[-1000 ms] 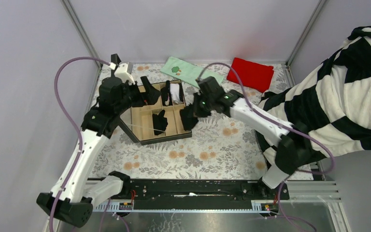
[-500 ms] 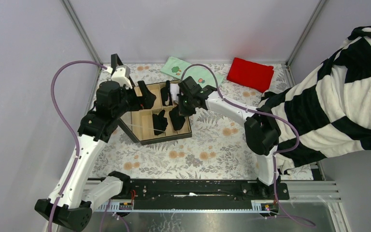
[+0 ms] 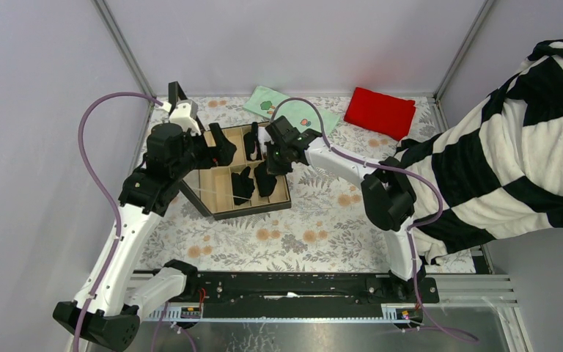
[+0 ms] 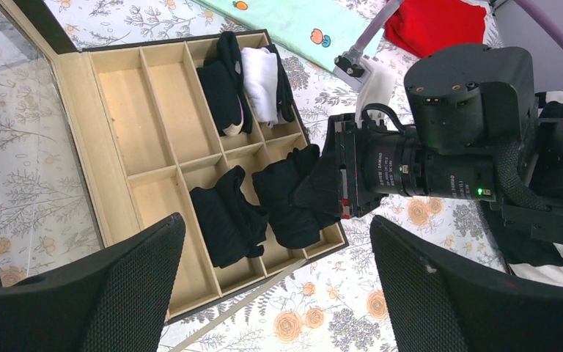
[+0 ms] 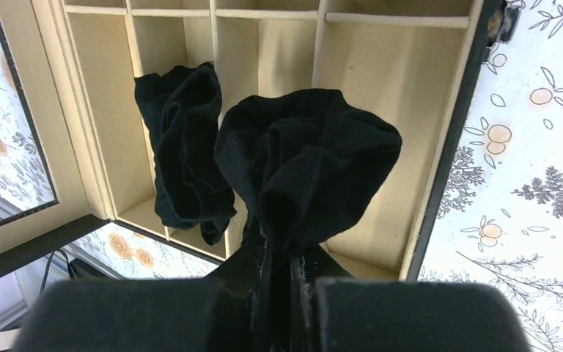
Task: Roll the underwear
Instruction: Place the underwear in the storage box.
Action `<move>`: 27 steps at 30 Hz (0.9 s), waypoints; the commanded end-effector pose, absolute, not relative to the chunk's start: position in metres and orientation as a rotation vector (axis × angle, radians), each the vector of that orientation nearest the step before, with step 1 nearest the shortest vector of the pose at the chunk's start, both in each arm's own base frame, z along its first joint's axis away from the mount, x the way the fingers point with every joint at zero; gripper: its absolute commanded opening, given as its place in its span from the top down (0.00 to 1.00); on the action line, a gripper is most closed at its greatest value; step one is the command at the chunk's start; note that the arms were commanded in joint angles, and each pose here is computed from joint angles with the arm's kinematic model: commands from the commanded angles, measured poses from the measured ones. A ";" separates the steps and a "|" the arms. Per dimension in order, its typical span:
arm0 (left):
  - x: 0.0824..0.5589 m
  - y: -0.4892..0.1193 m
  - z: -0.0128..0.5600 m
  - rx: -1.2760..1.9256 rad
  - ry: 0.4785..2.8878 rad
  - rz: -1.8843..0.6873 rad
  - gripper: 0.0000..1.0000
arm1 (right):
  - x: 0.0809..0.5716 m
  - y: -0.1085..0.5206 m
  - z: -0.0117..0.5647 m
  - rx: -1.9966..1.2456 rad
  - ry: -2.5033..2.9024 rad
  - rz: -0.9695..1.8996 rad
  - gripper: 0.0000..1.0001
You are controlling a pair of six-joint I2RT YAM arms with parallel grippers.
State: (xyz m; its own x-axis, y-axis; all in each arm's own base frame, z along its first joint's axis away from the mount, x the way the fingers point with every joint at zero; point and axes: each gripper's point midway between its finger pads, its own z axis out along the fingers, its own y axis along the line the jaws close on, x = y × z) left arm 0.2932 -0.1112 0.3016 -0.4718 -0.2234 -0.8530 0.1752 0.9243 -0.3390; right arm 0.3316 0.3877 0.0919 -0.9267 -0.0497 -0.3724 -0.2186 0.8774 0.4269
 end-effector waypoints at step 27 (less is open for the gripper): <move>0.294 -0.112 0.286 -0.019 2.048 -0.463 0.01 | 0.323 0.411 0.054 -0.251 2.770 0.547 1.00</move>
